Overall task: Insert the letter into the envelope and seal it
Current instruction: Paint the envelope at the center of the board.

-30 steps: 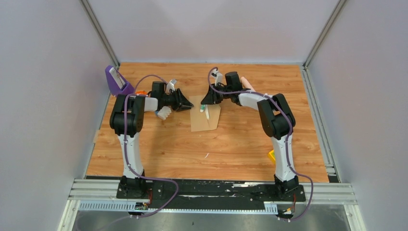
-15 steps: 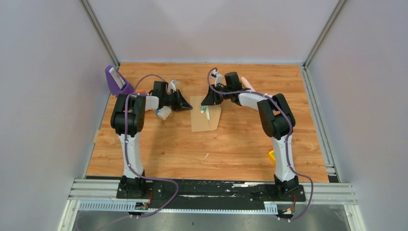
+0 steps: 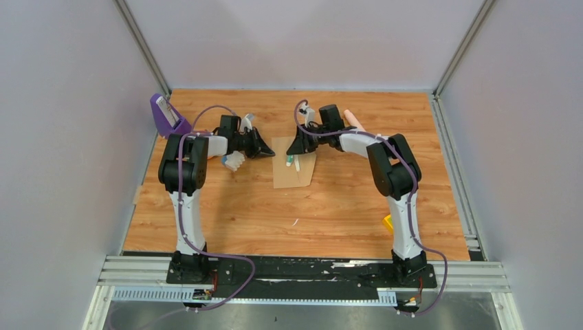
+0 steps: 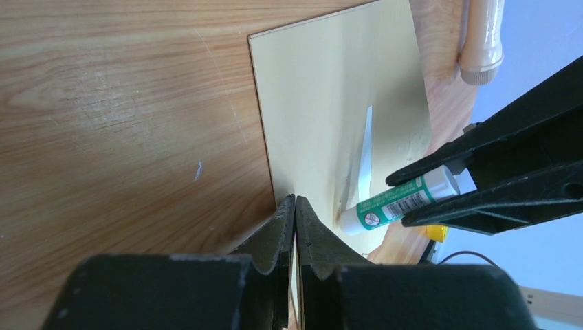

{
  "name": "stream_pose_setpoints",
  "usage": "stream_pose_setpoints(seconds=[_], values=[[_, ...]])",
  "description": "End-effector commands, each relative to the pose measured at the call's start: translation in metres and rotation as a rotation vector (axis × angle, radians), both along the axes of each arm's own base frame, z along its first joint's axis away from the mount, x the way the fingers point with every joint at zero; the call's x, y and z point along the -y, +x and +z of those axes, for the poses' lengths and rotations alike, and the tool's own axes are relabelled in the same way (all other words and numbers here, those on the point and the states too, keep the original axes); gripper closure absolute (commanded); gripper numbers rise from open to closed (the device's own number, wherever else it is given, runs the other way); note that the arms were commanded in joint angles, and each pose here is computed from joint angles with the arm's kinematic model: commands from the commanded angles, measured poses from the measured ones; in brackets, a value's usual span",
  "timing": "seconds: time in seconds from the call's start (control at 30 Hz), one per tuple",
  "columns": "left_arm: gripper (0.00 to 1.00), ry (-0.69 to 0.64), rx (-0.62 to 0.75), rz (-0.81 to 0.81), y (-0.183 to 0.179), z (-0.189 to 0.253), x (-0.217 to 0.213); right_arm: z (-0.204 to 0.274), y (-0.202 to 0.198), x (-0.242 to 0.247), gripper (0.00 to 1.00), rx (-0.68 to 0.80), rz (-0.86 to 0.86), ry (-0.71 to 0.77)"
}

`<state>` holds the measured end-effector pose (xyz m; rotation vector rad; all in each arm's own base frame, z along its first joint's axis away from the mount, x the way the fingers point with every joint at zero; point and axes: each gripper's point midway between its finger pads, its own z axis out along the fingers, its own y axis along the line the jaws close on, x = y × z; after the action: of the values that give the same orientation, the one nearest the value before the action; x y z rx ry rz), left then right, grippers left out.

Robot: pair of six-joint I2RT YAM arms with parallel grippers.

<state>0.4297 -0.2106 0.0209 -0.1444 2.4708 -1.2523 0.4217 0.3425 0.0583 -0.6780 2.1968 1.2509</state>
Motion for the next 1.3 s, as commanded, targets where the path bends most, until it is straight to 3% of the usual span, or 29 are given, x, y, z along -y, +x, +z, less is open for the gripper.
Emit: stream_pose_setpoints(seconds=[0.0,0.27,0.63,1.27], values=[[0.91,0.079,-0.003,0.009,-0.001,-0.015,-0.005,0.011,-0.016,-0.008,1.0,0.018,0.062,0.0],[0.91,0.079,0.005,0.001,-0.002,-0.014,-0.003,0.014,-0.011,-0.007,1.0,0.046,0.055,-0.014],[0.91,0.081,0.019,-0.006,-0.003,-0.01,-0.001,0.048,0.037,-0.003,1.0,0.126,-0.014,0.023],[0.91,0.081,0.037,-0.009,-0.002,-0.005,0.0,-0.005,0.034,0.006,1.0,0.072,-0.015,-0.075]])
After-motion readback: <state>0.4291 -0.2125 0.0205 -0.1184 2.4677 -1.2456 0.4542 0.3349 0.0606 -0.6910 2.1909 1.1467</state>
